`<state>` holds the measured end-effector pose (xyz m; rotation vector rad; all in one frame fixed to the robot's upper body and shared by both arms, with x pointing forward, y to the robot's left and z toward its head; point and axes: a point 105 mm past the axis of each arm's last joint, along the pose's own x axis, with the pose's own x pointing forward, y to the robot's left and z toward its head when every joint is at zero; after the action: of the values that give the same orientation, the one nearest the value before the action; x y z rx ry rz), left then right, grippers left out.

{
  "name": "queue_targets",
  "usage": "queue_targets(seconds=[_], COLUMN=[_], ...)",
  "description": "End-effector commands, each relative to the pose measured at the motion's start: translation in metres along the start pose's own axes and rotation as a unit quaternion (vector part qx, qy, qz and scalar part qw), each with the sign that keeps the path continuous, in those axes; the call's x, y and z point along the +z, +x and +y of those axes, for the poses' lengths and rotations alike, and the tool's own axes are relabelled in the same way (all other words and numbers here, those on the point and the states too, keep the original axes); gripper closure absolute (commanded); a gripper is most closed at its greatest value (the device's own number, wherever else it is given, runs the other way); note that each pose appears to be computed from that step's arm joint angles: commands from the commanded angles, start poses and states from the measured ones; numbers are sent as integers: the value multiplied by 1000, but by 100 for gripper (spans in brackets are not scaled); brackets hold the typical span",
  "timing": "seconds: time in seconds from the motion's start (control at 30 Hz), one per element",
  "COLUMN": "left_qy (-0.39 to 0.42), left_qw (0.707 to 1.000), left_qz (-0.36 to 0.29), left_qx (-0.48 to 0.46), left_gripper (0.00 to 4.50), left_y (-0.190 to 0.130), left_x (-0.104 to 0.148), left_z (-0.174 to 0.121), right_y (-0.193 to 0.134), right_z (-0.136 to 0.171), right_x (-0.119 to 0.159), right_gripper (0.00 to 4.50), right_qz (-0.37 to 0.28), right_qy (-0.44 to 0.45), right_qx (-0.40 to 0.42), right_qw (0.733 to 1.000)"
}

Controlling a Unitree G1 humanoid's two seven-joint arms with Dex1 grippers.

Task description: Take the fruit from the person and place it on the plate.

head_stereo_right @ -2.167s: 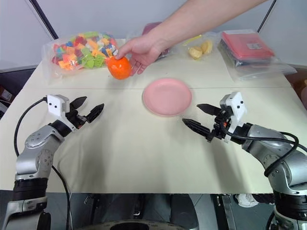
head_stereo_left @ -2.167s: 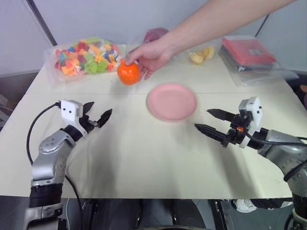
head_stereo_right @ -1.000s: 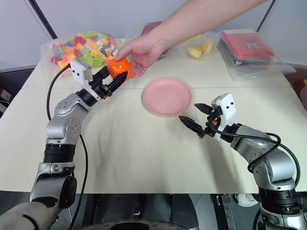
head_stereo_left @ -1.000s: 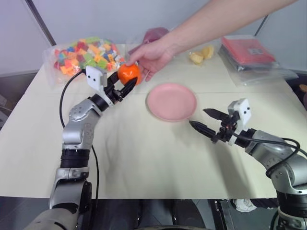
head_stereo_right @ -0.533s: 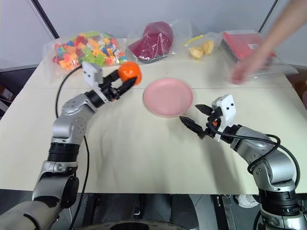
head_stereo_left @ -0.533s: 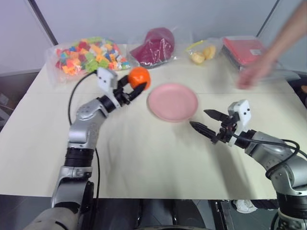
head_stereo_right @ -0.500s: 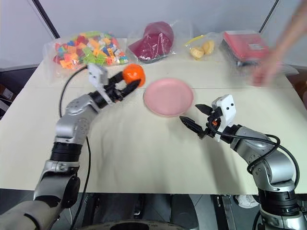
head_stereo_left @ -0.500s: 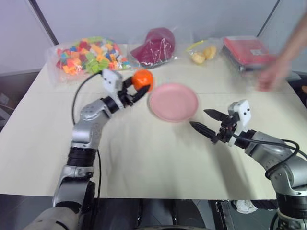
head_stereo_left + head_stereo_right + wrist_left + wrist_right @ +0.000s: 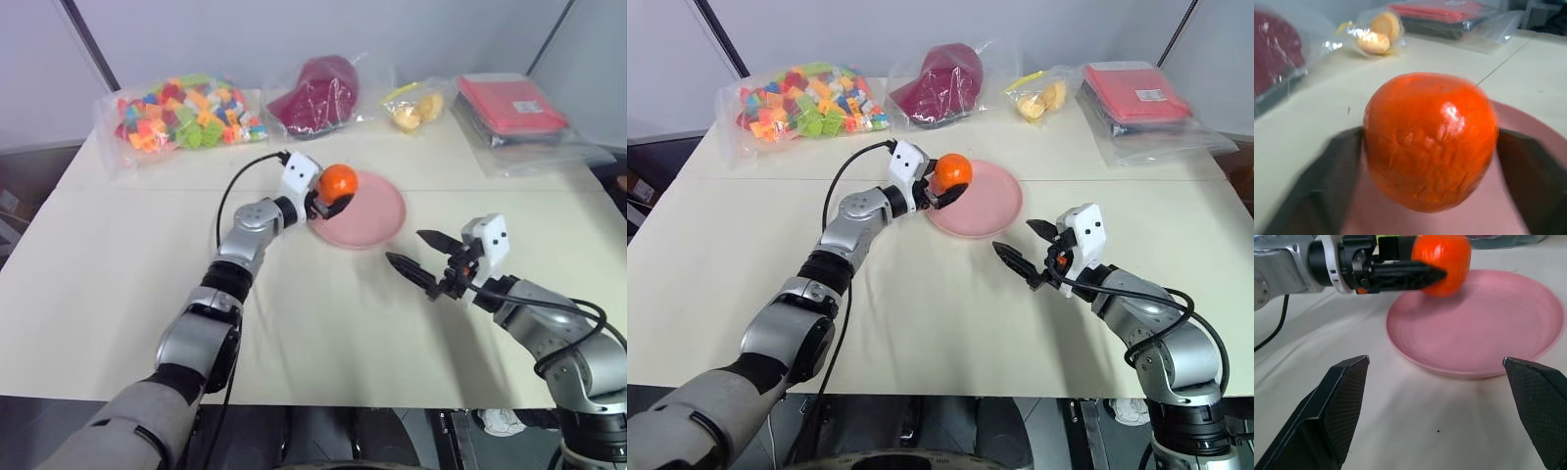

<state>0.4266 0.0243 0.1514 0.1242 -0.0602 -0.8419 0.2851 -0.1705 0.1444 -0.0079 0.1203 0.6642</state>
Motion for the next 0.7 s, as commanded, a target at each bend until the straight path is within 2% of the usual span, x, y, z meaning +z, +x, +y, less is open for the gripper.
queue_targets(seconds=[0.03,0.2,0.3,0.4,0.57,0.7], left_qy=[7,-39,-66,-76,-47,-43], left_qw=[999,994,989,984,985,979], left_qz=[-36,-90,-127,-150,-102,-82], left_qx=[3,44,44,60,130,184], left_gripper=[2,2,2,2,2,2], left_y=[2,-6,-21,-56,-122,-166], left_x=[20,39,56,70,54,47], left_z=[4,20,28,44,74,86], right_y=[-4,-2,-1,-3,-8,-11], right_z=[2,-3,-9,-19,-48,-63], right_x=[16,17,18,22,28,30], right_gripper=[0,0,0,0,0,0], right_qz=[-29,-30,-30,-38,-59,-61], right_qy=[-24,-28,-32,-35,-47,-55], right_qx=[-4,-9,-14,-30,-91,-113], right_qw=[999,999,999,998,993,990])
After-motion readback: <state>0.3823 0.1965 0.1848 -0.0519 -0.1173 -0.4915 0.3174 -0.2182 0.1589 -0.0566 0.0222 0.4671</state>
